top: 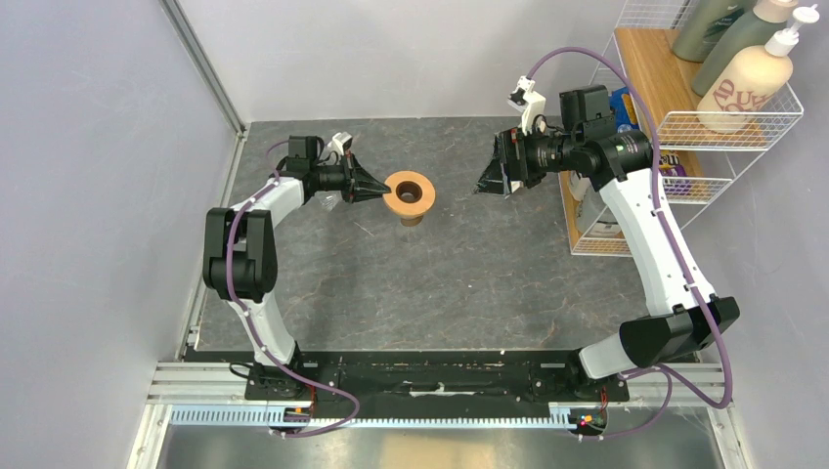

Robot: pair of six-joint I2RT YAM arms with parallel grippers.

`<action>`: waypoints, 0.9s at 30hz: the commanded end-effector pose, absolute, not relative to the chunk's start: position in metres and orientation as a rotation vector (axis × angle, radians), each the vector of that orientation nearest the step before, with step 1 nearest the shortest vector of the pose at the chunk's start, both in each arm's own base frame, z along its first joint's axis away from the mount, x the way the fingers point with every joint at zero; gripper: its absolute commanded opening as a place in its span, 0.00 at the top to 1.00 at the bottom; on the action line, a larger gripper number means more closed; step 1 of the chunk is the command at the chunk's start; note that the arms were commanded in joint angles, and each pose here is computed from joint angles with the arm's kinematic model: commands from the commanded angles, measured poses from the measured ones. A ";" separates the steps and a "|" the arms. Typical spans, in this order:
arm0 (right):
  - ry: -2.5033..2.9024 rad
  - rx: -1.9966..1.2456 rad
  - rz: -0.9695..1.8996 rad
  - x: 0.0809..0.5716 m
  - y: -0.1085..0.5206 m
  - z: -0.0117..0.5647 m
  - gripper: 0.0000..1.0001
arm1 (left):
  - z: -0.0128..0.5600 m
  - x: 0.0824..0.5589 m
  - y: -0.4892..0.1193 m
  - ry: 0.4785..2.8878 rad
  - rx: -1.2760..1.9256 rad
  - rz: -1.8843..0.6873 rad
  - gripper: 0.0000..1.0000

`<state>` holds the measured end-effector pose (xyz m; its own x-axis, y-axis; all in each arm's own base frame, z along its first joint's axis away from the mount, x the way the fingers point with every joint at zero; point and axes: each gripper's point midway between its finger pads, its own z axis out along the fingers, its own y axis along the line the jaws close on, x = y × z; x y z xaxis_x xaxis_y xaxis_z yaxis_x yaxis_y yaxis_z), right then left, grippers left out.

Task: Place the coffee filter in the dripper

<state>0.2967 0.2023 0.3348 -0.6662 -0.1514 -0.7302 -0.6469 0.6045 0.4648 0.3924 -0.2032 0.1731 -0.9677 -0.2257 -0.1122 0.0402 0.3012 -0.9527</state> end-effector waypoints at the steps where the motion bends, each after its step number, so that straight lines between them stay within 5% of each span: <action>1: 2.129 -0.662 0.997 0.290 0.204 0.347 0.01 | 0.191 0.399 -0.201 2.268 -0.048 -1.744 0.98; 7: 2.130 -0.665 0.999 0.291 0.205 0.347 0.01 | 0.177 0.395 -0.198 2.315 -0.046 -1.699 0.95; 16: 2.141 -0.663 0.999 0.293 0.205 0.344 0.01 | 0.165 0.393 -0.191 2.375 -0.040 -1.610 0.55; 23: 2.222 -0.545 0.935 0.307 0.199 0.327 0.01 | 0.158 0.385 -0.177 2.490 -0.007 -1.418 0.35; 27: 2.273 -0.507 0.926 0.312 0.198 0.311 0.01 | 0.162 0.376 -0.168 2.520 0.023 -1.322 0.34</action>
